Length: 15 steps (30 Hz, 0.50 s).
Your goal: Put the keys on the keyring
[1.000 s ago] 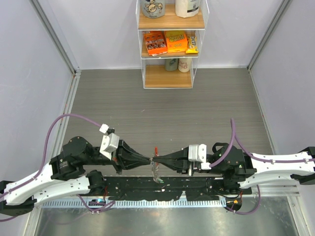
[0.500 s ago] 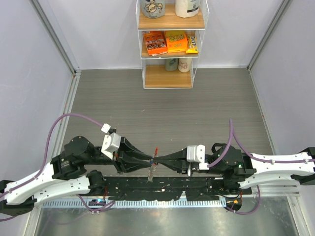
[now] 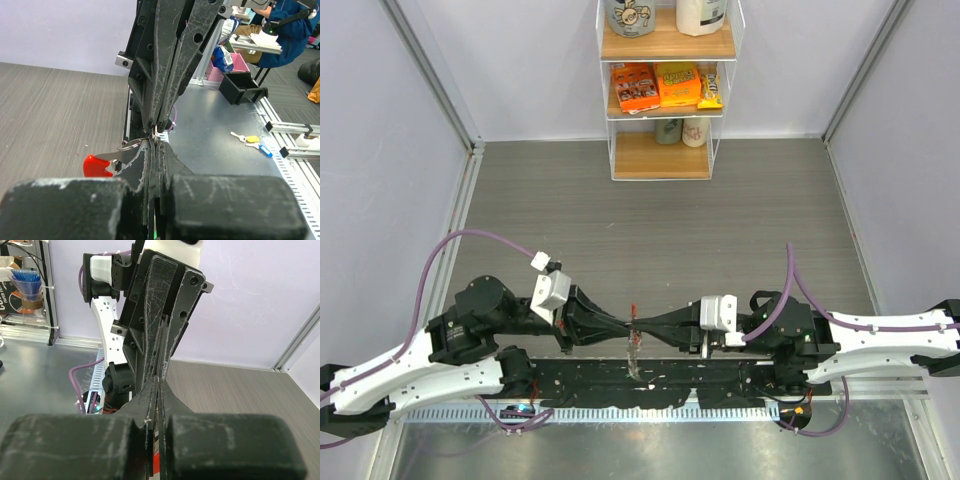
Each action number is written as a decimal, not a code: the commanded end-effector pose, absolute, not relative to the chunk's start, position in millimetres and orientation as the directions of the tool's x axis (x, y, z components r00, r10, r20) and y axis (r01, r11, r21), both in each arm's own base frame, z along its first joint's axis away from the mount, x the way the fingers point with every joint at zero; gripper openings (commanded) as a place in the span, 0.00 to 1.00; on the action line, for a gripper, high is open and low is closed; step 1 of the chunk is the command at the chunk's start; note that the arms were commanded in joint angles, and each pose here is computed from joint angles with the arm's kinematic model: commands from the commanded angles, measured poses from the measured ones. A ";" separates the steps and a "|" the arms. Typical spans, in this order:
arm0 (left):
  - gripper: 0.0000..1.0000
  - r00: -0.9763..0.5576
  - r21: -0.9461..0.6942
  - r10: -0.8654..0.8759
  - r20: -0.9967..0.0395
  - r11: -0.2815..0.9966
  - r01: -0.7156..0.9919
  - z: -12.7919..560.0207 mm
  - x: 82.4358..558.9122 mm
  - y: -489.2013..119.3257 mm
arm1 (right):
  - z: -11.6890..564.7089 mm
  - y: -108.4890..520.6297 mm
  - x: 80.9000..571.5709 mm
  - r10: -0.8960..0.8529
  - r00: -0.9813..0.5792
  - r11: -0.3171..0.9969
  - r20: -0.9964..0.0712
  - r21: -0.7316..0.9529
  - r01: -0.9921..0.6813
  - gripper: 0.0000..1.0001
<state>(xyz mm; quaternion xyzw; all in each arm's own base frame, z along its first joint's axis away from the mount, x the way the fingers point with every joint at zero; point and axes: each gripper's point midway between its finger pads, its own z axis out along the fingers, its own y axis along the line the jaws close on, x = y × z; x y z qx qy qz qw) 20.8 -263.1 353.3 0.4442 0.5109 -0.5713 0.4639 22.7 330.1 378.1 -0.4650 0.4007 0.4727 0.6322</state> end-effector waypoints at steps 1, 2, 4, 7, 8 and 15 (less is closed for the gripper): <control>0.00 -0.160 -0.155 -0.123 -0.979 -0.048 0.987 366.8 20.8 -260.3 | 417.6 322.2 18.7 0.339 0.238 0.129 -0.910 -0.206 -0.970 0.06; 0.00 -0.160 -0.156 -0.123 -0.979 -0.043 0.987 366.8 21.5 -259.8 | 417.8 321.5 17.6 0.339 0.237 0.122 -0.910 -0.207 -0.971 0.05; 0.00 -0.156 -0.153 -0.119 -0.981 -0.026 0.988 368.1 23.8 -258.2 | 416.2 319.8 16.8 0.325 0.231 0.114 -0.917 -0.204 -0.972 0.05; 0.00 -0.155 -0.155 -0.079 -0.985 -0.006 0.988 362.2 25.9 -256.2 | 405.3 315.9 15.6 0.260 0.216 0.092 -0.941 -0.198 -0.976 0.11; 0.00 -0.150 -0.151 -0.064 -0.987 0.002 0.989 359.8 27.1 -256.1 | 400.5 313.2 15.2 0.229 0.213 0.083 -0.950 -0.199 -0.977 0.14; 0.00 -0.161 -0.160 0.071 -0.985 0.007 0.987 337.9 27.1 -258.7 | 385.5 294.7 16.4 0.046 0.173 0.059 -0.984 -0.170 -0.984 0.42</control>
